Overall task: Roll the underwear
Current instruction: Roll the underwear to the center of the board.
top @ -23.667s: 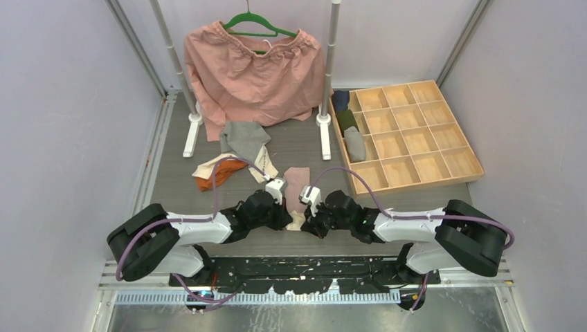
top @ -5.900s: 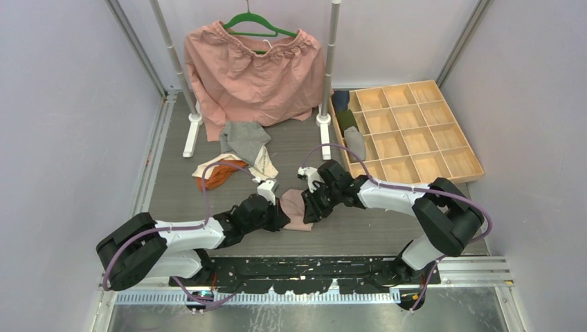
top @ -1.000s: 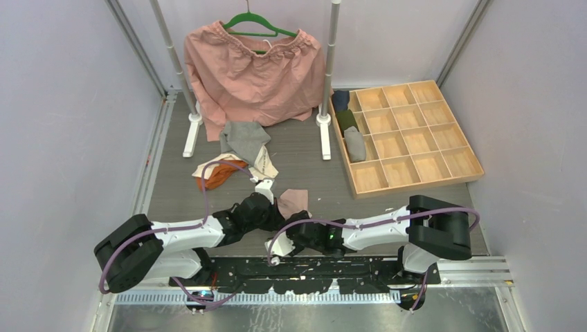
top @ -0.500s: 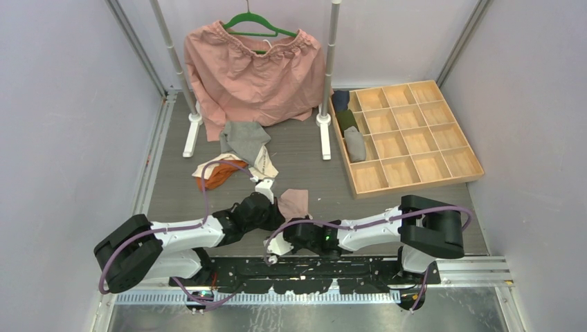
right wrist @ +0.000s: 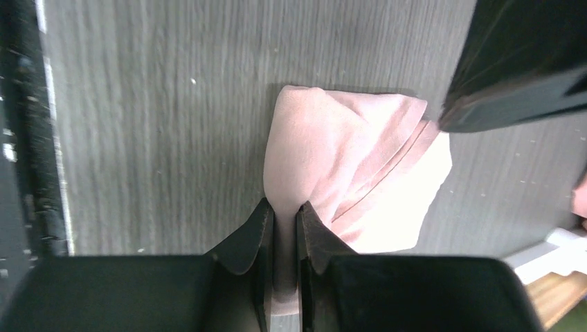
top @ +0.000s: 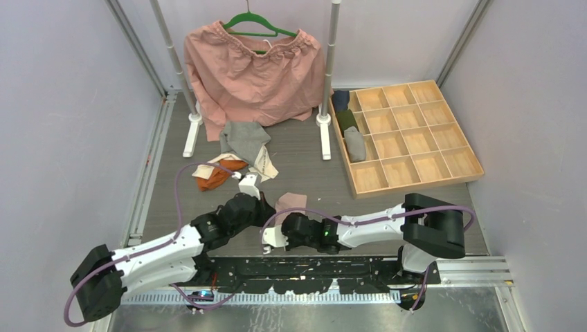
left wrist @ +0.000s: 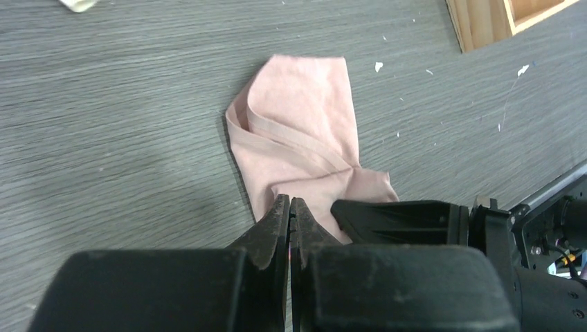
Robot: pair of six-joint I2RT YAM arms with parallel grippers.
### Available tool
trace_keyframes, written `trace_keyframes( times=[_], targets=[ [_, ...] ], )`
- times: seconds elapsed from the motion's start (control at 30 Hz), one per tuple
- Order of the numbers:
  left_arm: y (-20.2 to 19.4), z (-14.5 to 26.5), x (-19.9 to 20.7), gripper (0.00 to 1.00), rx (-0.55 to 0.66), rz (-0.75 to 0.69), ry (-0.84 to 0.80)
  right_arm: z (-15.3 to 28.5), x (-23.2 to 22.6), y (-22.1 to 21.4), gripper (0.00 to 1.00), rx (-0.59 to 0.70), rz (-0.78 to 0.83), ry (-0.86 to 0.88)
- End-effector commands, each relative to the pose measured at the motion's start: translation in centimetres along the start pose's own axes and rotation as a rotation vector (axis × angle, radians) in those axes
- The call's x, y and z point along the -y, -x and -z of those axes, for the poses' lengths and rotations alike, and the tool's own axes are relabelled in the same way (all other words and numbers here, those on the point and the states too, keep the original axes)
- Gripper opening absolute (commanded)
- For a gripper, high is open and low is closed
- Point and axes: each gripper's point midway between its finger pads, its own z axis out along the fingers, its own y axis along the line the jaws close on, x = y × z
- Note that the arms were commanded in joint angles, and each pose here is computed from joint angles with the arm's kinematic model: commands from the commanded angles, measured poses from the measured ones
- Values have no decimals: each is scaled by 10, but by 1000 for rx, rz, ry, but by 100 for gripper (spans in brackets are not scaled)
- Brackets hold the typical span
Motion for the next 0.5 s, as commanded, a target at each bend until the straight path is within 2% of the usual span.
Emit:
trace_keyframes(
  times=[0.0,0.47],
  targets=[
    [9,11,-18,1,50,31,80,7,-39,10,1,69,-156,207],
    [5,22,-21,1,66,43,47,26,-37,32,2,255,-627,524]
  ],
)
